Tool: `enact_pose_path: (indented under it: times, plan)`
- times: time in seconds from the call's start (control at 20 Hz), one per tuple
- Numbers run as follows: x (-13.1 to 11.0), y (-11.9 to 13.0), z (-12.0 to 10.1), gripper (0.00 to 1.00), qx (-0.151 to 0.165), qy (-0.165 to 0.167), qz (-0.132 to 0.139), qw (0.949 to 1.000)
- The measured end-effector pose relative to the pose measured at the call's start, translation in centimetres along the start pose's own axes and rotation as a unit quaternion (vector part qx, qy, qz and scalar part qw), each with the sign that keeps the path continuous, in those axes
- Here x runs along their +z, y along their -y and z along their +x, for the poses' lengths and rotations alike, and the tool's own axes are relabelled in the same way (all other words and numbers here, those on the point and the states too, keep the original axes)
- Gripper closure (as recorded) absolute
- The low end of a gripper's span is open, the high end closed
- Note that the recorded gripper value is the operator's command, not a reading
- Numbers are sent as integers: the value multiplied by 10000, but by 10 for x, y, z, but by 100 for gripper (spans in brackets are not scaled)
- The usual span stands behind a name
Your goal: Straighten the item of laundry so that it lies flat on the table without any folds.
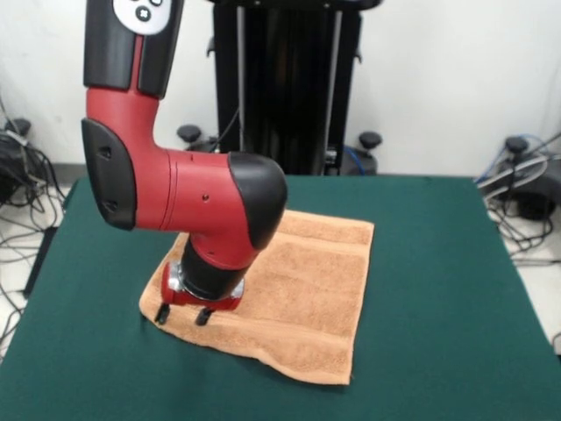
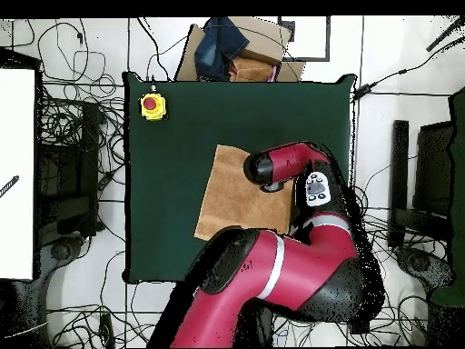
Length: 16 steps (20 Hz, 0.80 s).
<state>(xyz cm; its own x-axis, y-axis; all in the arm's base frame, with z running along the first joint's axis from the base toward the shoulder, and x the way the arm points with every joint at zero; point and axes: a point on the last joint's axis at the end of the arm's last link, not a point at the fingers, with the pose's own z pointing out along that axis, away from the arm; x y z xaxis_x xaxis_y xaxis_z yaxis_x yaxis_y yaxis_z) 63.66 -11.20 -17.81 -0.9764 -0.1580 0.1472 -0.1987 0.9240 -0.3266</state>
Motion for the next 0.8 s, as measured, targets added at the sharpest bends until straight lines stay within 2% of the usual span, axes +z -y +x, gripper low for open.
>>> enact_pose_path:
  times: [0.1,0.3,0.4,0.5,0.65,0.8]
  plan:
    - [3,15,-9,0,-107,347,169,9992]
    - [7,36,-22,0,-163,811,327,9960]
    - [10,54,-35,0,-142,1271,350,9912]
    - [15,76,-51,0,-115,1816,331,9827]
    - [20,97,-62,0,-145,2218,340,9744]
    - [24,112,-67,0,-245,2366,388,9705]
